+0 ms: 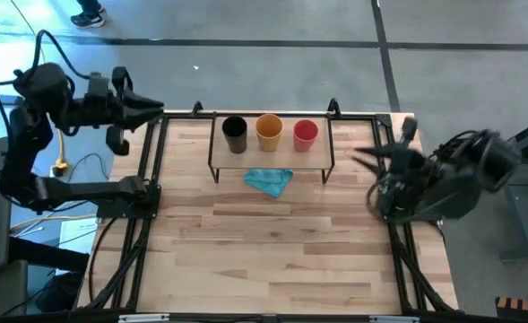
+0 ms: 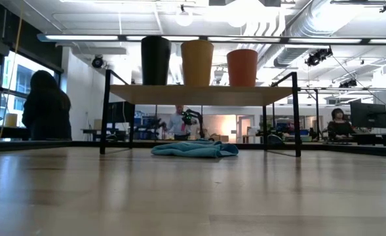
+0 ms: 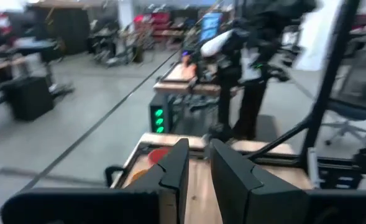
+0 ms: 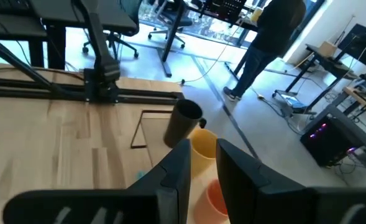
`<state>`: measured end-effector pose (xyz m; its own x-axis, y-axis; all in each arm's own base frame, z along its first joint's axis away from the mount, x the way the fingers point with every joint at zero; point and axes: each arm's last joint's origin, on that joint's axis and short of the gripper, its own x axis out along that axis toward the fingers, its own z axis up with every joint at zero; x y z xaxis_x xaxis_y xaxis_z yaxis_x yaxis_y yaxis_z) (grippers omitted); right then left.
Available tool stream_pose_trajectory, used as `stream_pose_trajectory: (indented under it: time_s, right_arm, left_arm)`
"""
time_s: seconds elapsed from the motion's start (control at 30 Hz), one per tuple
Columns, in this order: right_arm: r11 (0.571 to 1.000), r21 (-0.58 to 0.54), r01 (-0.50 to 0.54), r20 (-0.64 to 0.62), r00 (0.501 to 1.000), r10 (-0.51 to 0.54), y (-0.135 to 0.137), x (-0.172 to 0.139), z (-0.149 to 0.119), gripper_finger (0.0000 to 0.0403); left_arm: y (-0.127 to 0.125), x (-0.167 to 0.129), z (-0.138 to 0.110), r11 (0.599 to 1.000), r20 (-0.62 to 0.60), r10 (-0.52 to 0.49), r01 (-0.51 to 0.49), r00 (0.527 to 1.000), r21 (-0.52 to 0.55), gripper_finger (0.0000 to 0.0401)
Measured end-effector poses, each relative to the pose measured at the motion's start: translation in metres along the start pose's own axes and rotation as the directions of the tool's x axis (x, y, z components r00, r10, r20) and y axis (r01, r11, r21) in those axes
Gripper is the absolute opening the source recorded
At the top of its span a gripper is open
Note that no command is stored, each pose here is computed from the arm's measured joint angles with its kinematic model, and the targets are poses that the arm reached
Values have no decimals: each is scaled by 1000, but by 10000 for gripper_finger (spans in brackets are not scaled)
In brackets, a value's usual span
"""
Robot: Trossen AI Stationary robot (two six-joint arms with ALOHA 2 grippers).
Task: Stack small to large cups/mugs on shelf
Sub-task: Return to Home Position
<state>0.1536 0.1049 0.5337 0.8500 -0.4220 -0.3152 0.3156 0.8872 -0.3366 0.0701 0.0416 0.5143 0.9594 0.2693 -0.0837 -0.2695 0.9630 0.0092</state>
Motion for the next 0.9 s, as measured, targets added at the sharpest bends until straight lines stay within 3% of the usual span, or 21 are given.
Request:
stream_pose_trajectory:
  time_s: [0.2, 0.37, 0.67, 0.8, 0.9]
  right_arm:
    - [997, 67, -40, 30, 999, 38, -40, -17, -6, 69]
    - [991, 101, -92, 51, 995, 87, -53, -27, -10, 69]
    - [990, 25, -140, 63, 988, 138, -37, -33, -19, 69]
    - [993, 41, -108, 71, 992, 105, -29, -34, -42, 69]
    - [990, 104, -97, 102, 991, 87, -25, -33, -66, 69]
  left_arm:
    - [-4, 1, -23, 994, 127, -105, 104, 986, 14, 56]
    - [-3, 7, -41, 990, 220, -135, 140, 966, -5, 56]
    - [2, 21, -66, 981, 294, -143, 176, 945, -87, 56]
    - [4, 27, -76, 975, 351, -145, 194, 925, -108, 56]
    - [6, 29, -85, 982, 384, -95, 151, 918, -117, 56]
